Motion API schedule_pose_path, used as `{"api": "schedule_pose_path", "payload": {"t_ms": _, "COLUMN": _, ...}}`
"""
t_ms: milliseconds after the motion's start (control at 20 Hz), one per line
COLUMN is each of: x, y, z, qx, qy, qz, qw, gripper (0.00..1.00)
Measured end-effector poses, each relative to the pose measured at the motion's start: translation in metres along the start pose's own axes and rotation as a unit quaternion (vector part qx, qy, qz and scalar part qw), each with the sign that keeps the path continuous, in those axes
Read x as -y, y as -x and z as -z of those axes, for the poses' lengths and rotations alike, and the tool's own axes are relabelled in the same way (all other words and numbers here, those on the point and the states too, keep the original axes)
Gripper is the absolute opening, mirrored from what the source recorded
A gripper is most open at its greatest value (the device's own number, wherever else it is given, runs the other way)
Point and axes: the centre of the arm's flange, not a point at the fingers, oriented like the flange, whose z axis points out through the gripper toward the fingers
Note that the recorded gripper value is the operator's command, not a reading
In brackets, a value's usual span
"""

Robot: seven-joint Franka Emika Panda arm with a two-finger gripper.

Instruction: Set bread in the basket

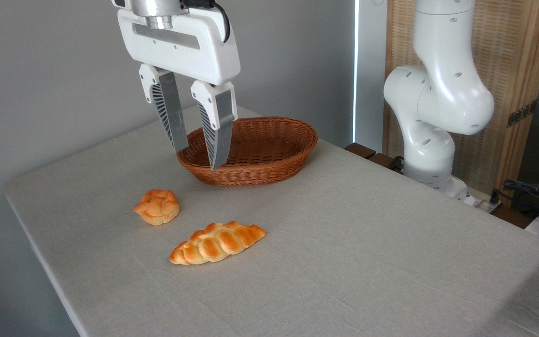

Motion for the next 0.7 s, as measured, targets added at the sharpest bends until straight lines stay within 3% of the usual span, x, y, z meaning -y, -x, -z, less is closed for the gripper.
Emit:
{"api": "schedule_pose_path", "payload": {"t_ms": 50, "x": -0.0113, "y": -0.0084, "z": -0.0017, "qx": 0.001, "qy": 0.001, "qz": -0.013, "qw": 0.9999, "gripper": 1.00}}
{"api": "schedule_pose_path", "payload": {"t_ms": 700, "x": -0.0117, "y": -0.0013, "z": -0.0053, "qx": 0.000, "qy": 0.001, "qz": -0.010, "qw": 1.0000, "gripper": 1.00}}
